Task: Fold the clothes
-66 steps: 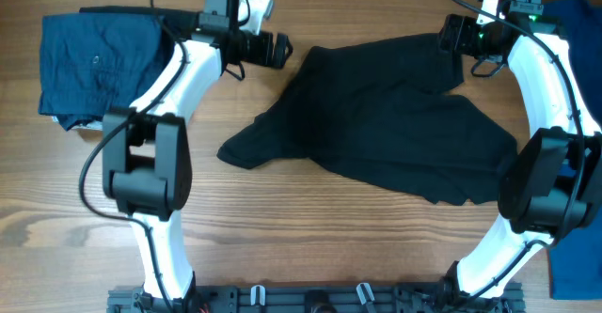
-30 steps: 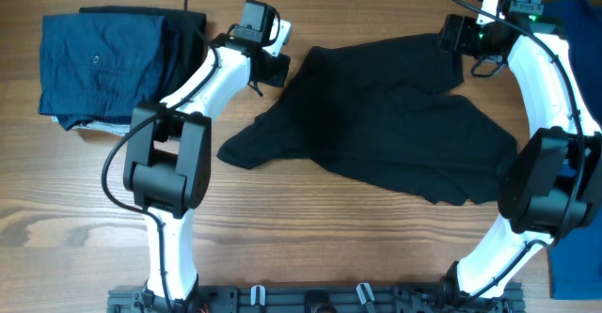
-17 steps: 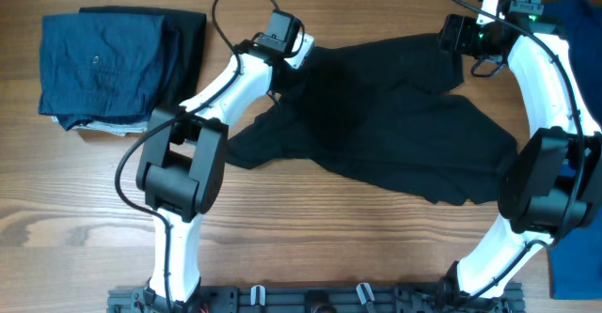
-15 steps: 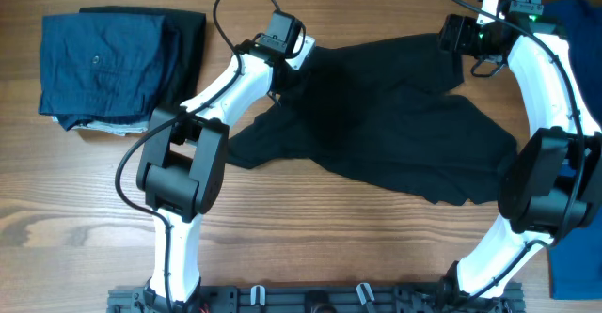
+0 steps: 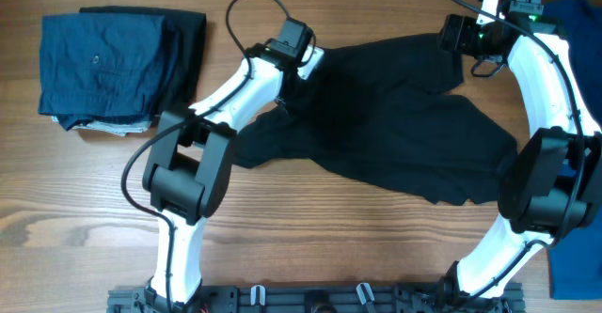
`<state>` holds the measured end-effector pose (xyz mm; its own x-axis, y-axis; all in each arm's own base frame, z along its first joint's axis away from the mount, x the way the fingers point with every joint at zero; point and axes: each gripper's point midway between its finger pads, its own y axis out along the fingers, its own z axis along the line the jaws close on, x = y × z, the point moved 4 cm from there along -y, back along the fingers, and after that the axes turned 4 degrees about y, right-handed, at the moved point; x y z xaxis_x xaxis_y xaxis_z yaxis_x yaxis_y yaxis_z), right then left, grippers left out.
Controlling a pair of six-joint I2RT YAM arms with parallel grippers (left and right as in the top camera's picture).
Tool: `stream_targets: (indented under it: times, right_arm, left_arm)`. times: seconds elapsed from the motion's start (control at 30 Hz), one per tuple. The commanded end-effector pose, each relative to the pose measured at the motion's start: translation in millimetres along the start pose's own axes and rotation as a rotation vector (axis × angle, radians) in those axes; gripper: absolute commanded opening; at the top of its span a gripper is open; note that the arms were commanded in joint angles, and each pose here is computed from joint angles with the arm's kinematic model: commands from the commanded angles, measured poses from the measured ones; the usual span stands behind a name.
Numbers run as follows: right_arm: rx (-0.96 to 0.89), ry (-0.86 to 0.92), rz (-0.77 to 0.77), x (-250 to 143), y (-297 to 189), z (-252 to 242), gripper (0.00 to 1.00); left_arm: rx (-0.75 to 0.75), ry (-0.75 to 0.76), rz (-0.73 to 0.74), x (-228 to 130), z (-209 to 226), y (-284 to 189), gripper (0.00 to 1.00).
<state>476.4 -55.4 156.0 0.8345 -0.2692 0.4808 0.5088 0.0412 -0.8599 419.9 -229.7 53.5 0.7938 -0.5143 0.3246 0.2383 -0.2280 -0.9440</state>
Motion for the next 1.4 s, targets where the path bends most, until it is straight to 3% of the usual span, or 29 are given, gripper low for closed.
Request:
stream_targets:
  times: [0.0,0.2,0.37,0.43,0.57,0.9,1.37]
  right_arm:
    - [0.014,0.011,-0.014,4,-4,1,1.0]
    - [0.014,0.011,-0.014,4,-4,1,1.0]
    - [0.014,0.011,-0.014,4,-4,1,1.0]
    - [0.014,0.011,-0.014,4,-5,1,1.0]
    - [0.014,0.011,-0.014,4,-4,1,1.0]
    - [0.014,0.011,-0.014,4,-5,1,1.0]
    - [0.014,0.011,-0.014,4,-4,1,1.0]
  left_arm:
    - [-0.023,0.051,0.018,-1,-23,8,0.26]
    - [-0.04,0.108,0.017,-1,-51,9,0.36]
    - [-0.033,0.117,-0.072,20,-53,-4,0.72]
    - [-0.015,0.113,-0.125,34,-48,-18,0.82]
    - [0.016,0.099,-0.25,62,-36,-46,0.89]
    - [0.043,0.062,-0.331,77,-11,-54,0.88]
    - [0.04,0.048,-0.24,61,-3,-7,0.74]
